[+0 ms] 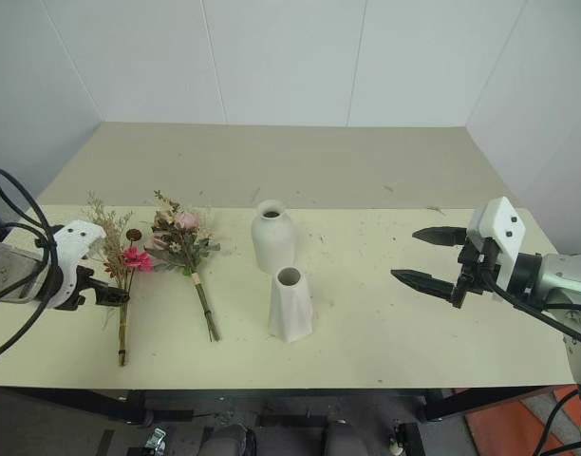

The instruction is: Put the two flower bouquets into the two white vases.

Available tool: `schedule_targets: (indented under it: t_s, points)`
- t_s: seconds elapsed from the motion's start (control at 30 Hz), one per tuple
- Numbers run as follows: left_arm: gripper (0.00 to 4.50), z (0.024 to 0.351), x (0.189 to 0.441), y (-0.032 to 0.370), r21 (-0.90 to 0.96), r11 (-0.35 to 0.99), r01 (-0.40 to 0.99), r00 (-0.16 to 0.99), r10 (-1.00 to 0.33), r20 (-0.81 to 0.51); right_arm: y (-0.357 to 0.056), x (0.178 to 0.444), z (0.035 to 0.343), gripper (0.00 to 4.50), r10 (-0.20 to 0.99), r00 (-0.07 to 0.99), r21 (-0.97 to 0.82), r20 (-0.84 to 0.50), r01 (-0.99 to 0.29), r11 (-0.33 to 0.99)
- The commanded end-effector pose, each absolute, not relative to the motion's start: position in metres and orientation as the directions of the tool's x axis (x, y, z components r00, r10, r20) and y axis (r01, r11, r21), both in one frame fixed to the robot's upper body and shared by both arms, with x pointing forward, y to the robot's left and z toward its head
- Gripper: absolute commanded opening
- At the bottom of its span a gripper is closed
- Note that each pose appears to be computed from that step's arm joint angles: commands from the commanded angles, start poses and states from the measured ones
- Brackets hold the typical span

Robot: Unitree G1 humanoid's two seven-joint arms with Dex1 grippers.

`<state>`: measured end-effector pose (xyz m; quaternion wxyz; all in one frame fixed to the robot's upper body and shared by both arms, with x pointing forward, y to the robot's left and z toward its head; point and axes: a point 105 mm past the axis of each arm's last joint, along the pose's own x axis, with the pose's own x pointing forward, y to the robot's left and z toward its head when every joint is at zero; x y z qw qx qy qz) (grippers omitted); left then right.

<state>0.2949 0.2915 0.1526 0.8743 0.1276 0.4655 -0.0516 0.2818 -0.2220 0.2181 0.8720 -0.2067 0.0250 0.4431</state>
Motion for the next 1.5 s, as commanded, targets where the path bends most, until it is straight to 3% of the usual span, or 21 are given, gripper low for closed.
schedule_targets:
  t_s: [0.03,0.13,0.23,0.47,0.63,0.77,0.87,0.93,1.03,1.1,1.2,1.3,1.5]
  points:
    - [4.44,0.141,0.298,0.288,0.152,0.970,0.192,0.545,0.024,-0.838,-0.221,0.280,0.233,4.50,0.772,0.604,-0.387,-0.200,-0.772,0.504]
    - [4.44,0.133,0.302,0.284,0.143,0.973,0.181,0.534,0.025,-0.845,-0.220,0.280,0.234,4.50,0.774,0.601,-0.388,-0.198,-0.774,0.501]
    - [3.86,0.125,0.306,0.280,0.135,0.975,0.175,0.519,0.025,-0.854,-0.219,0.279,0.235,4.50,0.776,0.599,-0.389,-0.198,-0.775,0.498]
    - [1.67,0.124,0.308,0.279,0.144,0.976,0.163,0.528,0.037,-0.849,-0.220,0.276,0.236,4.50,0.774,0.602,-0.390,-0.198,-0.773,0.501]
    - [0.11,0.132,0.315,0.292,0.177,0.982,0.068,0.572,0.108,-0.813,-0.220,0.275,0.234,4.50,0.775,0.600,-0.387,-0.198,-0.774,0.501]
    - [0.02,0.141,0.317,0.308,0.213,0.976,-0.047,0.610,0.197,-0.767,-0.218,0.275,0.233,4.50,0.783,0.588,-0.382,-0.201,-0.783,0.491]
    - [0.02,0.153,0.317,0.331,0.269,0.942,-0.200,0.624,0.334,-0.706,-0.217,0.277,0.232,4.50,0.786,0.584,-0.380,-0.204,-0.787,0.486]
    - [0.02,0.169,0.320,0.342,0.319,0.907,-0.274,0.673,0.418,-0.611,-0.216,0.278,0.233,4.50,0.790,0.578,-0.378,-0.202,-0.790,0.482]
    - [0.02,0.210,0.340,0.340,0.299,0.876,-0.379,0.820,0.467,-0.330,-0.215,0.281,0.232,4.50,0.796,0.570,-0.376,-0.203,-0.796,0.474]
    - [0.02,0.238,0.351,0.326,0.233,0.900,-0.368,0.899,0.408,-0.158,-0.214,0.282,0.232,4.50,0.799,0.565,-0.374,-0.204,-0.800,0.470]
    - [0.02,0.287,0.362,0.272,0.084,0.987,-0.135,0.985,0.124,0.116,-0.213,0.285,0.233,4.50,0.804,0.559,-0.375,-0.203,-0.803,0.463]
    - [0.02,0.308,0.372,0.223,0.066,0.992,0.110,0.969,-0.122,0.214,-0.212,0.286,0.234,4.50,0.807,0.556,-0.376,-0.200,-0.804,0.460]
    - [0.02,0.335,0.392,0.148,0.024,0.890,0.455,0.831,-0.435,0.346,-0.209,0.284,0.234,4.50,0.807,0.557,-0.379,-0.194,-0.802,0.462]
